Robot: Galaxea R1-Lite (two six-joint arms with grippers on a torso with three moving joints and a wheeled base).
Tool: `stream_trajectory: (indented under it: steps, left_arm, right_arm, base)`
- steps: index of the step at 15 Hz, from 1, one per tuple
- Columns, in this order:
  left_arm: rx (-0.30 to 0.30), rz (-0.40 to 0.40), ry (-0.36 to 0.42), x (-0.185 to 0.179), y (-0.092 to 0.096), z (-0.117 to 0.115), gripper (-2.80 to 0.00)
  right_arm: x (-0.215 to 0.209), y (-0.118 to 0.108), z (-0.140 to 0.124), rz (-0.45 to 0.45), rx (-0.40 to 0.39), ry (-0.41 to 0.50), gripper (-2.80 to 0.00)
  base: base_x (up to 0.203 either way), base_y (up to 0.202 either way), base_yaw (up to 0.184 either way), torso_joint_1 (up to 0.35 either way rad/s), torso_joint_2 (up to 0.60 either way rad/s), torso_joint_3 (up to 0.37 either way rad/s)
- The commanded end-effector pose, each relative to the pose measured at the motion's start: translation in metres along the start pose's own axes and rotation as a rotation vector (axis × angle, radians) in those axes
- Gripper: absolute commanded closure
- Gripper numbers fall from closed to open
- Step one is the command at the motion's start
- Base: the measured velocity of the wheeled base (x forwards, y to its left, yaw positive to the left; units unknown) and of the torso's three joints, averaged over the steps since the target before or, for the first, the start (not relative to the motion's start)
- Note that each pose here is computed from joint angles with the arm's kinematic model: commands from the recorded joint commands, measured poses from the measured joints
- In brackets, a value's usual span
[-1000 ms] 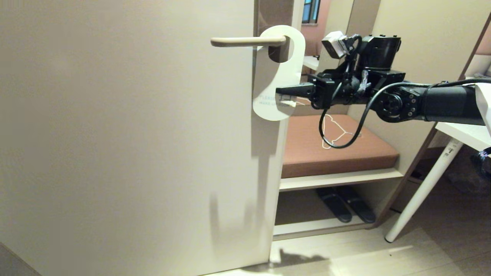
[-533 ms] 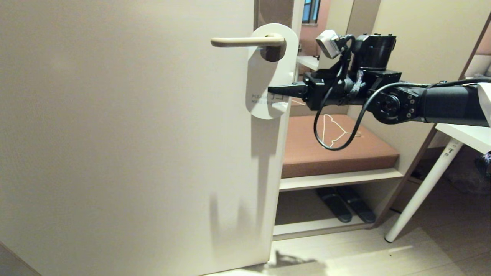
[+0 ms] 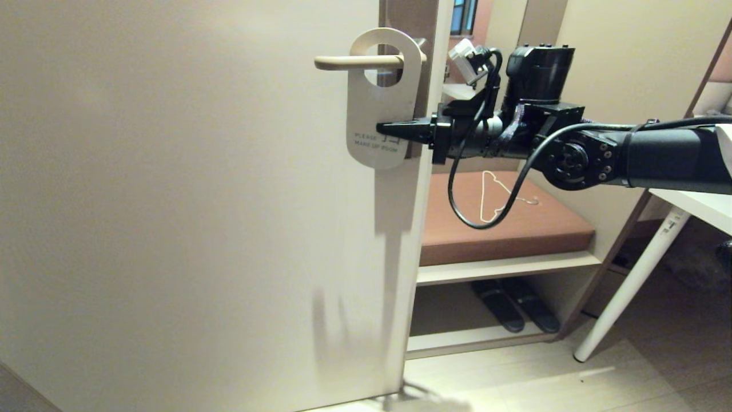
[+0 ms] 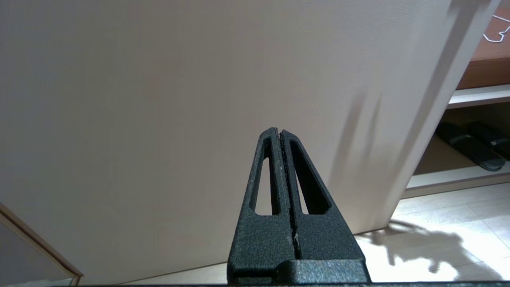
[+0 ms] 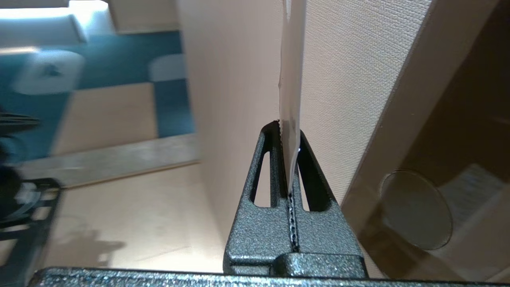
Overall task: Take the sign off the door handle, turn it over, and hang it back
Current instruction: Take down the sign
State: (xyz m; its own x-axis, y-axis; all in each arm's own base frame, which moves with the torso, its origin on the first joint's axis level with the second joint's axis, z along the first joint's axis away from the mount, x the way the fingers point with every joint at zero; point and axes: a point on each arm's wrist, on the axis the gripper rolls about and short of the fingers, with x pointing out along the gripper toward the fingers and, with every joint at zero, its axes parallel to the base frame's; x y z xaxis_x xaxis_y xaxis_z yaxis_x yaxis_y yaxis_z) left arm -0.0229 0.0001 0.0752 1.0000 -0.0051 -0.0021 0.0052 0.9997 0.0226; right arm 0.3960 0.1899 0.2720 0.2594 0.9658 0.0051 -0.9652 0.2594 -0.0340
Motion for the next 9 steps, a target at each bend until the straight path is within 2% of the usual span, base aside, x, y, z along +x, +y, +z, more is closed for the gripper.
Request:
stream_trajectory:
  steps: [1,5,7,9]
  left_arm:
    - [0.000,0.000,0.001,0.000,0.000,0.000,0.00]
    - [0.000,0.000,0.001,0.000,0.000,0.000,0.00]
    - [0.000,0.000,0.001,0.000,0.000,0.000,0.00]
    - [0.000,0.001,0.001,0.000,0.000,0.000,0.00]
  right_arm:
    - [0.002,0.005,0.002,-0.006,-0.022,-0.001,0.00]
    - [0.007,0.011,0.001,-0.105,-0.082,-0.023,0.00]
    - [0.012,0.018,0.002,-0.162,-0.086,-0.028,0.00]
    - [0.013,0.025,0.005,-0.168,-0.090,-0.035,0.00]
  base:
    - [0.000,0.000,0.000,0.000,0.00,0.000]
    - [0.000,0.000,0.000,0.000,0.00,0.000]
    - [0.000,0.000,0.000,0.000,0.00,0.000]
    - [0.000,0.000,0.000,0.000,0.00,0.000]
